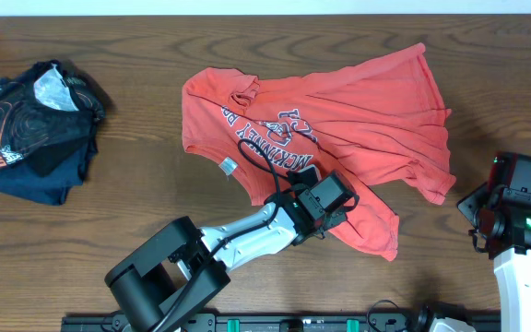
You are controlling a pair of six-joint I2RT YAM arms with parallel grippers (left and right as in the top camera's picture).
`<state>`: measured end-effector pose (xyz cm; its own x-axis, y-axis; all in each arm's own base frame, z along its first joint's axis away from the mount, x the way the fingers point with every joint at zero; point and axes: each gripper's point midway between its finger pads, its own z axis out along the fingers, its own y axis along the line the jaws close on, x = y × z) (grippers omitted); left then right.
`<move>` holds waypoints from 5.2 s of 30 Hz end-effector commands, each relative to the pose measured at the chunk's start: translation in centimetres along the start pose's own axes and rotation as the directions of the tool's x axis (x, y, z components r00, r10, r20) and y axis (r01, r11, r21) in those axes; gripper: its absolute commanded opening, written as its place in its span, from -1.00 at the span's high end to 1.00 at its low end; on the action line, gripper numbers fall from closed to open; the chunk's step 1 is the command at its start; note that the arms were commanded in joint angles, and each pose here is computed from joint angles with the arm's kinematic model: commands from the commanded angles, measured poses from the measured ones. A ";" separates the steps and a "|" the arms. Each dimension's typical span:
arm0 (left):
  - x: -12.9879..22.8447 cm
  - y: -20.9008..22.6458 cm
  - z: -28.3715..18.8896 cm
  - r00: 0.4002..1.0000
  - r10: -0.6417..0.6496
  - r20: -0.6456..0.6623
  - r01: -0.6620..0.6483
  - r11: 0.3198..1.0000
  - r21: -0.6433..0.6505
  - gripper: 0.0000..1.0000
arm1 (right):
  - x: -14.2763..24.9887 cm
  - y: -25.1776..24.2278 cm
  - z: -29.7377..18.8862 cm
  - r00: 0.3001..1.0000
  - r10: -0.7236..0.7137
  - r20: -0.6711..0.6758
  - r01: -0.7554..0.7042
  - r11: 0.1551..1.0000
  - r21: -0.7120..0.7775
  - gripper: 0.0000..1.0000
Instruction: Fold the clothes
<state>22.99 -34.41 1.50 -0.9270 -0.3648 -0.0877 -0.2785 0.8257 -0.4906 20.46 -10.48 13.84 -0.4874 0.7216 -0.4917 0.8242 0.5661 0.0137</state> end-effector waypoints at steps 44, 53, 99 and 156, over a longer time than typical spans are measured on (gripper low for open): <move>-14.0 24.3 -24.8 0.862 -0.043 0.505 0.409 0.647 -0.643 0.88 | 5.3 11.3 11.8 0.887 -0.354 -0.295 0.256 0.911 -0.324 -0.29; -13.8 24.4 -23.9 0.876 -0.061 0.479 0.401 0.645 -0.651 0.88 | 5.9 15.8 13.2 0.887 -0.420 -0.194 0.318 0.858 -0.403 0.11; -17.7 18.8 -27.2 0.744 -0.043 0.667 0.357 0.869 -0.342 0.88 | -7.2 16.8 4.5 0.959 -0.171 0.225 0.262 0.838 -0.479 0.40; -18.2 20.8 -17.8 0.890 -0.019 0.456 0.291 0.794 -0.533 0.88 | 0.6 12.1 14.9 0.972 -0.187 -0.140 0.158 0.968 -0.197 0.22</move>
<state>29.77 -3.21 8.11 -0.6984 -0.5478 -0.4606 -0.6329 0.7732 0.0401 34.47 -8.14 0.77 -0.7119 0.6081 -0.3513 0.6133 0.7820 0.1106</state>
